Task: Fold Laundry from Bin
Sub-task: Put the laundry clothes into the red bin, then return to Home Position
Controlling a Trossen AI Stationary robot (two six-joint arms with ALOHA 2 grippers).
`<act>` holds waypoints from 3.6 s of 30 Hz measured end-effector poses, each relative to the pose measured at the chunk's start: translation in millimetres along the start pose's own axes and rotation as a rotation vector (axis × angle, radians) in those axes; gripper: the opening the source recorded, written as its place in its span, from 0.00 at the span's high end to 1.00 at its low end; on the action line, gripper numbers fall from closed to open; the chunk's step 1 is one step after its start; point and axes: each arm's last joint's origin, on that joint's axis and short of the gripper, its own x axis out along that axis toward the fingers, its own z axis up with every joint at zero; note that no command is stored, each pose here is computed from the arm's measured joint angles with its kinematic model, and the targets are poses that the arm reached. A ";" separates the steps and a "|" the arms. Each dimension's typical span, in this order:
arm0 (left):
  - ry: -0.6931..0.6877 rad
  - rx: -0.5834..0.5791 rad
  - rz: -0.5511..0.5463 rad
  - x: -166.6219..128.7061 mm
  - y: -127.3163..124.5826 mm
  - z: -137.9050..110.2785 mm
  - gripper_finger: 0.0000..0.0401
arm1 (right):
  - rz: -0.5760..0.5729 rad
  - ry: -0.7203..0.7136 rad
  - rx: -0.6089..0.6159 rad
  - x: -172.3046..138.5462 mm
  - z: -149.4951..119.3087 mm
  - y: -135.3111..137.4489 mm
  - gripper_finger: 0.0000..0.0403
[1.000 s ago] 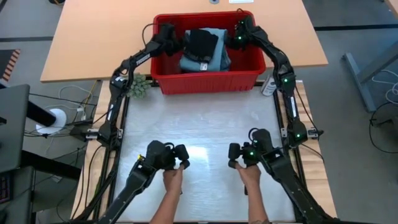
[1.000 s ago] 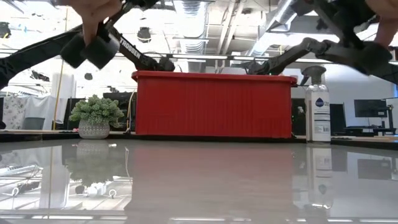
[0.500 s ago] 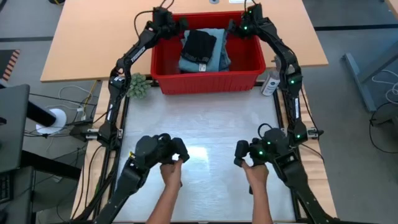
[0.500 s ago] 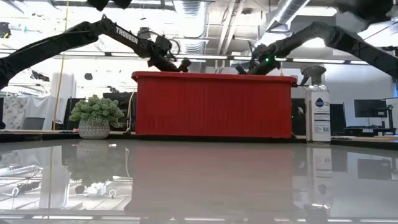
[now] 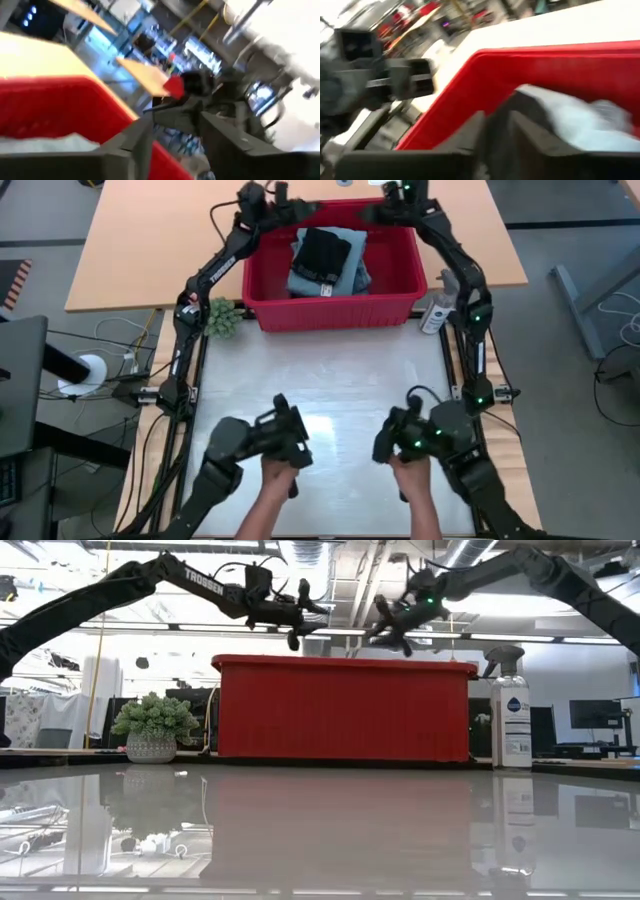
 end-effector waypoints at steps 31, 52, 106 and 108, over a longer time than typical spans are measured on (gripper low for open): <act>0.372 -0.121 0.541 -11.3 118.6 -154.7 1.00 | -0.045 0.350 0.115 114.9 -121.0 -90.0 0.96; 0.074 0.090 -0.076 7.6 -8.0 -12.6 1.00 | 0.070 -0.046 -0.216 -46.8 21.7 38.9 0.93; -0.230 0.351 0.075 -331.5 -231.5 -175.4 1.00 | 0.579 0.099 -0.422 -357.8 -260.3 130.3 0.93; -0.221 0.328 0.073 -327.7 -224.0 -191.9 1.00 | 0.558 0.066 -0.436 -361.6 -275.2 128.6 0.93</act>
